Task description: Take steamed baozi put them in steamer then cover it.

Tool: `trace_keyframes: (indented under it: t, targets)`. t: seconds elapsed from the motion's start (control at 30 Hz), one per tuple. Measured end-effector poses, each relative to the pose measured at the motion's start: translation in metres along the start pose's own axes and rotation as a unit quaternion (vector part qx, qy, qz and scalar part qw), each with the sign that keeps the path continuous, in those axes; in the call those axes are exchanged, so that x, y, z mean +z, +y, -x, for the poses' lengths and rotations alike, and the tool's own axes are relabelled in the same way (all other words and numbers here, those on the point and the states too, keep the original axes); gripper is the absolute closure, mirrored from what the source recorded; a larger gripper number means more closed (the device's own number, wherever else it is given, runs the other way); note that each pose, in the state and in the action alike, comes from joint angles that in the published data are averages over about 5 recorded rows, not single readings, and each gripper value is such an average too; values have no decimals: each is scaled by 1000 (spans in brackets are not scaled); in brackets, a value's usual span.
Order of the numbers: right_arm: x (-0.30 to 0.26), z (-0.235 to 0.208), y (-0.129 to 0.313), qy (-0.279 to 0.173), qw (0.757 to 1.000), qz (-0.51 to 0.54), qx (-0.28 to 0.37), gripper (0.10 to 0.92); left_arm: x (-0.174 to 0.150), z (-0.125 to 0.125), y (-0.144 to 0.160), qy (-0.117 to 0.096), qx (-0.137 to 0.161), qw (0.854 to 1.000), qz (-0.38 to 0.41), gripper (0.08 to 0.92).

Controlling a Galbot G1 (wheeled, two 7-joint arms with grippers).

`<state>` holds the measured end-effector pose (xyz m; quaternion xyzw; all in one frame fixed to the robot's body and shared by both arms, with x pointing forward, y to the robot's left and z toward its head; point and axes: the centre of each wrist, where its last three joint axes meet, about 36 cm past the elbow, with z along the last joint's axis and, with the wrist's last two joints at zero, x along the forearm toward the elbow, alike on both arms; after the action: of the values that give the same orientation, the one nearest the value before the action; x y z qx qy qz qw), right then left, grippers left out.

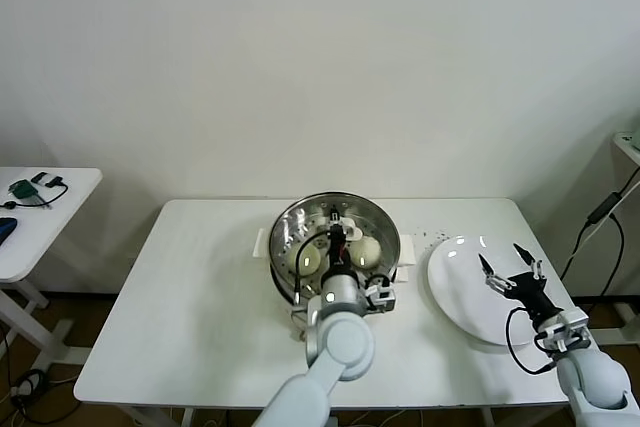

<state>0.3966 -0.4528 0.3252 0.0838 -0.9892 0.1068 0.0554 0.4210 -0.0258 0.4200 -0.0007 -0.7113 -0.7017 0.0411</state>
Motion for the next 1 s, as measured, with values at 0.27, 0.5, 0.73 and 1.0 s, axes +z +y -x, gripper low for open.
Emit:
trace_keyframes:
  t: [0.27,0.5,0.73,1.0]
  targets:
    - [0,-1,-2,5,1000,-2,1,200,5,-3,5,-1,-2,1000,-1,650]
    - [-4,0,-1,16,1000,-6,3,200,15,-15,13,-16,-5,1000,-12,451]
    - [-8,2,1,35,999,-12,4,200,37,-33,23,-32,-9,999,-34,253]
    - [-15,5,3,47,999,-12,10,200,68,-57,35,-52,-13,996,-76,177]
